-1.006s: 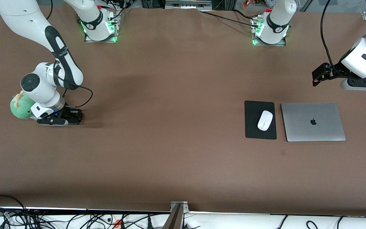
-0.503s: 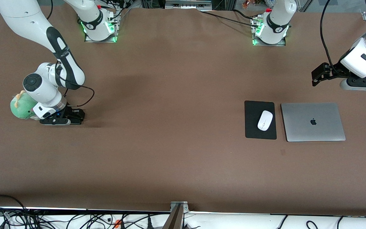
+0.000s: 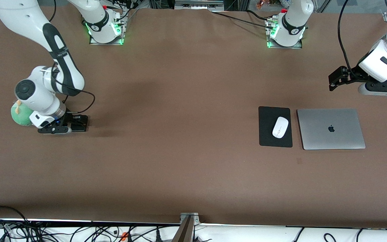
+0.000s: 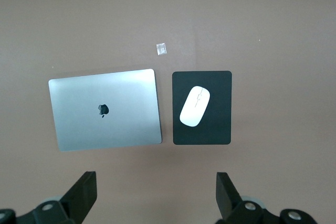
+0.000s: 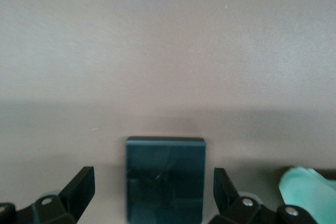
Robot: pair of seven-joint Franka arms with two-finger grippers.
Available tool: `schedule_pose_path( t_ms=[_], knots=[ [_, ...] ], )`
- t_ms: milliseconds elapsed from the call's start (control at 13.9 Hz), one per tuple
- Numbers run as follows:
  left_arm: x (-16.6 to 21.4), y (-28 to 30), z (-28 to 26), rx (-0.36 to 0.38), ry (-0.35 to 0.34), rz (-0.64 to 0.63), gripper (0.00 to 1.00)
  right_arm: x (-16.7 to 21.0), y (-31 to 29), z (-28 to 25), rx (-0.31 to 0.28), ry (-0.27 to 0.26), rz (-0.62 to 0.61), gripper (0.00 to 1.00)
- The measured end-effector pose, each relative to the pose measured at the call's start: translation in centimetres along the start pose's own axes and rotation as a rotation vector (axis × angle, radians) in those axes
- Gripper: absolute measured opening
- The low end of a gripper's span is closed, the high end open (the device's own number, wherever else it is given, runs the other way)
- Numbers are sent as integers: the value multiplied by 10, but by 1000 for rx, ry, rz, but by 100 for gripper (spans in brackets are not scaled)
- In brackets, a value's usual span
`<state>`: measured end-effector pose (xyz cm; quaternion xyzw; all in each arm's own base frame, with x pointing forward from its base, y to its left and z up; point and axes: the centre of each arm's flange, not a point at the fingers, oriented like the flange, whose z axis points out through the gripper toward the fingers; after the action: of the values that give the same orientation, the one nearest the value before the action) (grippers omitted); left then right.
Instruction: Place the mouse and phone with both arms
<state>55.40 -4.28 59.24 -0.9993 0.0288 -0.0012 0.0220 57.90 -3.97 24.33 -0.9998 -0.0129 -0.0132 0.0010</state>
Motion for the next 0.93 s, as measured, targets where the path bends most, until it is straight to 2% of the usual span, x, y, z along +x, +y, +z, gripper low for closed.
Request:
schedule_pose_path(
  t_ms=[287,431,575,934],
  knots=[
    [0,7,0,0,1,12,100,32,-12,-151,94,-88,-18,100],
    [0,8,0,0,1,15,100,32,-15,-221,112,-89,-38,100],
    [0,8,0,0,1,15,100,25,-11,-270,82,-70,-56,100],
    [0,8,0,0,1,15,100,-11,-1,-336,-60,-78,-94,100]
  ],
)
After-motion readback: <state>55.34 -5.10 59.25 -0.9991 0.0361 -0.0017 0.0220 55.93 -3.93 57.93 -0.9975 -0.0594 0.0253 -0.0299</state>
